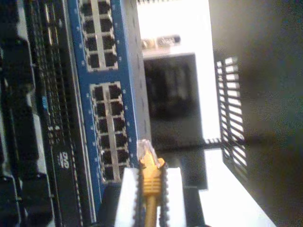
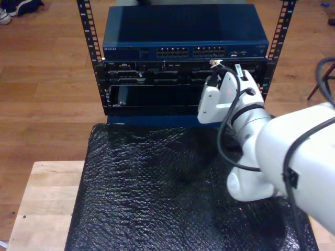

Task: Grab the cable and plug it in

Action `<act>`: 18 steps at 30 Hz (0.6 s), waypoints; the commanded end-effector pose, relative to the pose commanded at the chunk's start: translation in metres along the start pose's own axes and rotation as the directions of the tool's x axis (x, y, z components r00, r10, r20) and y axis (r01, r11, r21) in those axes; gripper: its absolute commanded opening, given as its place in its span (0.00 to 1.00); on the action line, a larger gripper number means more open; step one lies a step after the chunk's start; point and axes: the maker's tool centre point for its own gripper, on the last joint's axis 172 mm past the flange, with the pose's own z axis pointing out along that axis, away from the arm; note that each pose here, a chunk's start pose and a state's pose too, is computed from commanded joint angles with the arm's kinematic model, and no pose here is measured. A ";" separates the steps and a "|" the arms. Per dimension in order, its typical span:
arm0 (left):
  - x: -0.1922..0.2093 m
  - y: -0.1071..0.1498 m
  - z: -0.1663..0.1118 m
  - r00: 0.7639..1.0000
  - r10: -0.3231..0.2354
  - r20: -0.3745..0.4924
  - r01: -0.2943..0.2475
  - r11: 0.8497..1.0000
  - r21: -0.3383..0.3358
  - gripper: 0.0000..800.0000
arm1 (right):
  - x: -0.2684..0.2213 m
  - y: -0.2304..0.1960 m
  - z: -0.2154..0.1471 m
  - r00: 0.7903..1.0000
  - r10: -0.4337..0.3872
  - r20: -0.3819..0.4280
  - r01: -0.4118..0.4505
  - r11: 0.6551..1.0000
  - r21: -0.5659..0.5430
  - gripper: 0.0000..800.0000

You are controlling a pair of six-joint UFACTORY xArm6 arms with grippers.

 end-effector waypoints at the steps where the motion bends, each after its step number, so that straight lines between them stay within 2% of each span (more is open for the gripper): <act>1: 0.000 0.000 0.000 1.000 0.000 0.000 0.000 1.000 0.000 1.00 | -0.004 0.001 0.001 1.000 -0.011 0.018 0.011 1.000 -0.010 0.00; 5: 0.000 0.000 0.000 1.000 0.000 0.000 0.000 1.000 0.000 1.00 | -0.013 -0.004 0.008 0.995 -0.046 0.092 0.050 0.998 -0.043 0.00; 9: 0.000 0.000 0.000 1.000 0.000 0.000 0.000 1.000 0.000 1.00 | -0.015 -0.007 0.018 0.989 -0.036 0.140 0.047 0.996 -0.077 0.00; 14: 0.000 0.000 0.000 1.000 0.000 0.000 0.000 1.000 0.000 1.00 | -0.028 -0.010 0.027 0.970 -0.073 0.233 0.094 0.992 -0.079 0.00; 18: 0.000 0.000 0.000 1.000 0.000 0.000 0.000 1.000 0.000 1.00 | -0.030 -0.013 0.030 0.965 -0.069 0.255 0.092 0.992 -0.081 0.00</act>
